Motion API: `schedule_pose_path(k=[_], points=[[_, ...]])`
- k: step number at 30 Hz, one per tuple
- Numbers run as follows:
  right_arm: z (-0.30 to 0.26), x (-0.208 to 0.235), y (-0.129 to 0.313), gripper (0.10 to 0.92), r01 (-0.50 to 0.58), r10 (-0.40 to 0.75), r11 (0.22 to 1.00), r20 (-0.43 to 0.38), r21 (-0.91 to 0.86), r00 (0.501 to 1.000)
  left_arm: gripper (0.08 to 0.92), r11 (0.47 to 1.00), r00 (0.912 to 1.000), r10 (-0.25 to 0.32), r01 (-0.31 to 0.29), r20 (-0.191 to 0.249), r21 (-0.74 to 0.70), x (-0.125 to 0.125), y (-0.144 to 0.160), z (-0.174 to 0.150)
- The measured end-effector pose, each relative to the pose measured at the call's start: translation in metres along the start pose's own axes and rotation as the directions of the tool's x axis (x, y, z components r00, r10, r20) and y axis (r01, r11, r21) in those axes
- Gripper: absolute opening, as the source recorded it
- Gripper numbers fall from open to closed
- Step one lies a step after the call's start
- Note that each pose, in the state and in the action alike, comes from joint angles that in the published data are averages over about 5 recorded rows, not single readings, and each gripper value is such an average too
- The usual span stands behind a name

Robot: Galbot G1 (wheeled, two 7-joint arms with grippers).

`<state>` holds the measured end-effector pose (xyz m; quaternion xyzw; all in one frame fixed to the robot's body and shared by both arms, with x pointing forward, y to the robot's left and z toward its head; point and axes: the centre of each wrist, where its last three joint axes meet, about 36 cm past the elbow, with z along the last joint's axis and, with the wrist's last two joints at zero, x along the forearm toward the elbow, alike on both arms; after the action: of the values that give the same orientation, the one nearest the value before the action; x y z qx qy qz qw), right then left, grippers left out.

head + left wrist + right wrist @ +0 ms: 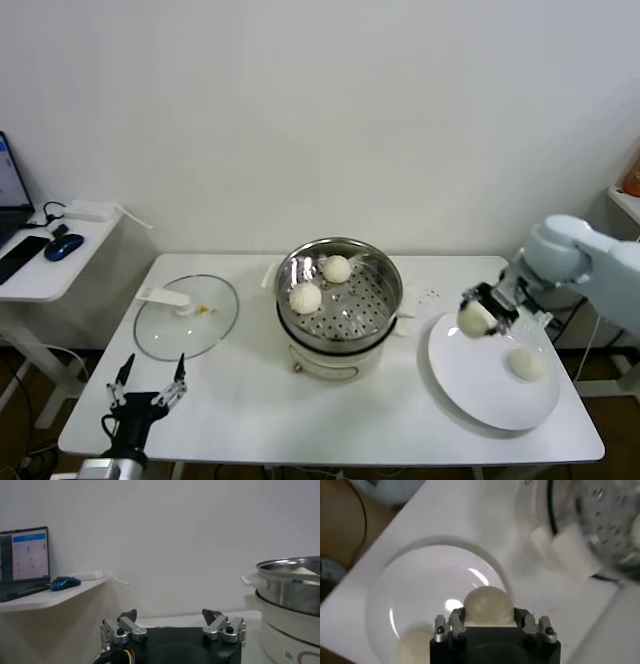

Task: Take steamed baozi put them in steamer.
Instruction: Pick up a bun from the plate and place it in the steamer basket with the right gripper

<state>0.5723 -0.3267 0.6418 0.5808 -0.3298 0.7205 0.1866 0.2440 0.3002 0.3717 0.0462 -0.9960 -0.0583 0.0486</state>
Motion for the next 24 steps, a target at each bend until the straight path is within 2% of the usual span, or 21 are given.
schedule_pose_path(k=[6,11,17,24], points=[[-0.037,0.038,-0.045,0.655,-0.056,0.068,0.968,-0.041,0.244,0.997,0.823,1.000,1.0000,-0.002,0.002,0.001,-0.002,0.000,-0.001,-0.001],[-0.069,0.049,-0.080,0.666,-0.070,0.100,0.912,-0.052,0.404,0.994,0.823,1.000,1.0000,-0.004,0.004,0.002,-0.001,0.002,-0.001,-0.001],[-0.105,0.045,-0.118,0.670,-0.062,0.113,0.830,-0.057,0.554,0.992,0.823,1.000,1.0000,-0.008,0.008,0.001,-0.001,0.004,0.000,-0.001],[-0.138,0.019,-0.150,0.670,-0.028,0.092,0.748,-0.062,0.663,0.994,0.823,1.000,0.9999,-0.011,0.011,0.004,-0.003,0.002,0.003,-0.003]])
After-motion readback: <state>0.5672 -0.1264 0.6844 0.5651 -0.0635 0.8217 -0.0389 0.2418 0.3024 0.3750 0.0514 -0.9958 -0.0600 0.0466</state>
